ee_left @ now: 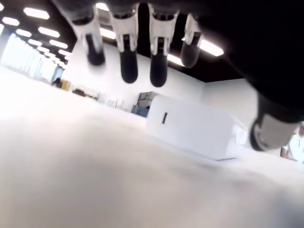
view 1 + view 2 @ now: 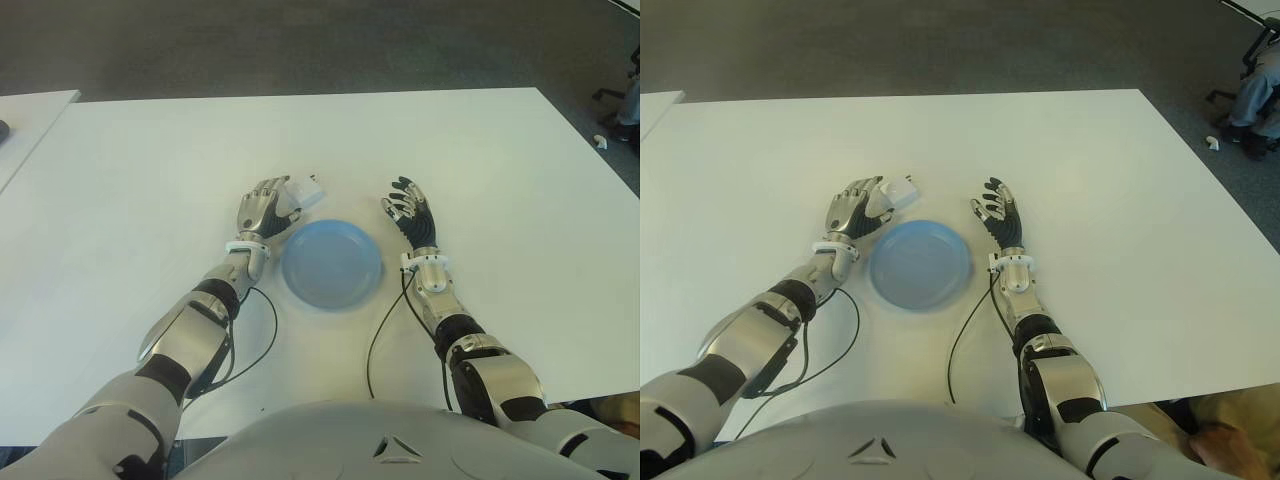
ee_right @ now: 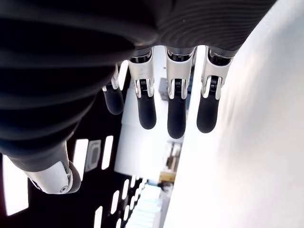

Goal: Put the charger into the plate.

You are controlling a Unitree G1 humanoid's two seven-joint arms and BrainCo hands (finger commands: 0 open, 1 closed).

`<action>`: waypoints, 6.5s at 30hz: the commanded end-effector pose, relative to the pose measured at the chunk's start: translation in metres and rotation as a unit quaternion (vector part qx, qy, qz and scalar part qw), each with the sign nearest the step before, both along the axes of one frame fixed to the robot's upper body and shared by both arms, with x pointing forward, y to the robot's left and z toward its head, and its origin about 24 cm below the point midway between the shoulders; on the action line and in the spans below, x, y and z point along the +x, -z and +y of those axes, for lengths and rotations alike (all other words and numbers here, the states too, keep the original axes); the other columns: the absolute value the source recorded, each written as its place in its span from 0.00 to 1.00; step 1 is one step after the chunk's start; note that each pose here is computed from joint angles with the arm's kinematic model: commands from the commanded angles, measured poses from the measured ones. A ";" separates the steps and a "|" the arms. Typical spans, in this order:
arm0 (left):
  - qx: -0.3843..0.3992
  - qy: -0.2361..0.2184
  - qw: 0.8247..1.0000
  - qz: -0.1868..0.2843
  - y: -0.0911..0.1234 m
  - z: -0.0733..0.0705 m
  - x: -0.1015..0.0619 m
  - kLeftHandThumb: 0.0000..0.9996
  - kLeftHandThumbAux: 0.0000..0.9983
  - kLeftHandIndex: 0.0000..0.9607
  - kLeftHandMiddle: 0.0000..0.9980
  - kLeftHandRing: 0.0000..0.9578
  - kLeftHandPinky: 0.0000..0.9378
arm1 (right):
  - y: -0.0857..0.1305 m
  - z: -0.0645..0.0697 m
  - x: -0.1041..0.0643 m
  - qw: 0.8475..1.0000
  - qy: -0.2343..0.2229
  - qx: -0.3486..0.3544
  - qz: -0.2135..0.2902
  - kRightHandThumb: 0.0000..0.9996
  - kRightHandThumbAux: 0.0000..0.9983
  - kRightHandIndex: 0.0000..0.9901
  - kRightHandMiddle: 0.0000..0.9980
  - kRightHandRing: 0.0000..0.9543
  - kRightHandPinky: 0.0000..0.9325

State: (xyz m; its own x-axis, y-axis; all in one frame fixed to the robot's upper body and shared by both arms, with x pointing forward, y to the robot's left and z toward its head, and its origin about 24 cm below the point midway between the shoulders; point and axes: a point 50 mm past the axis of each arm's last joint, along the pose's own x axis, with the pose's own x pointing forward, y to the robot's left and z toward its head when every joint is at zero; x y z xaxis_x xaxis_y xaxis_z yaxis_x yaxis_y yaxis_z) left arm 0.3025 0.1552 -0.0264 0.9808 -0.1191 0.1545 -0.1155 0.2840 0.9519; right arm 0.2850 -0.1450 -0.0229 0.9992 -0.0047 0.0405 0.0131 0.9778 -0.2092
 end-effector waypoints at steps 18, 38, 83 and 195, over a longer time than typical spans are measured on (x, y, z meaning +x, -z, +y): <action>0.120 -0.001 0.993 -0.020 0.001 0.008 0.001 0.23 0.43 0.00 0.00 0.00 0.00 | 0.076 -0.001 -0.079 0.981 0.014 0.019 0.192 0.55 0.58 0.14 0.23 0.26 0.30; 0.108 0.001 0.994 0.013 0.004 -0.003 0.003 0.21 0.39 0.00 0.00 0.00 0.00 | 0.077 -0.001 -0.081 0.980 0.014 0.022 0.196 0.52 0.57 0.13 0.22 0.27 0.31; 0.023 0.000 0.984 0.178 -0.020 -0.055 0.041 0.19 0.29 0.00 0.00 0.00 0.00 | 0.080 0.001 -0.085 0.977 0.009 0.038 0.207 0.64 0.59 0.16 0.25 0.26 0.29; 0.141 -0.054 0.968 0.202 0.001 -0.005 0.027 0.14 0.28 0.00 0.00 0.00 0.00 | 0.083 -0.016 -0.100 0.980 0.020 0.005 0.198 0.58 0.58 0.18 0.26 0.26 0.26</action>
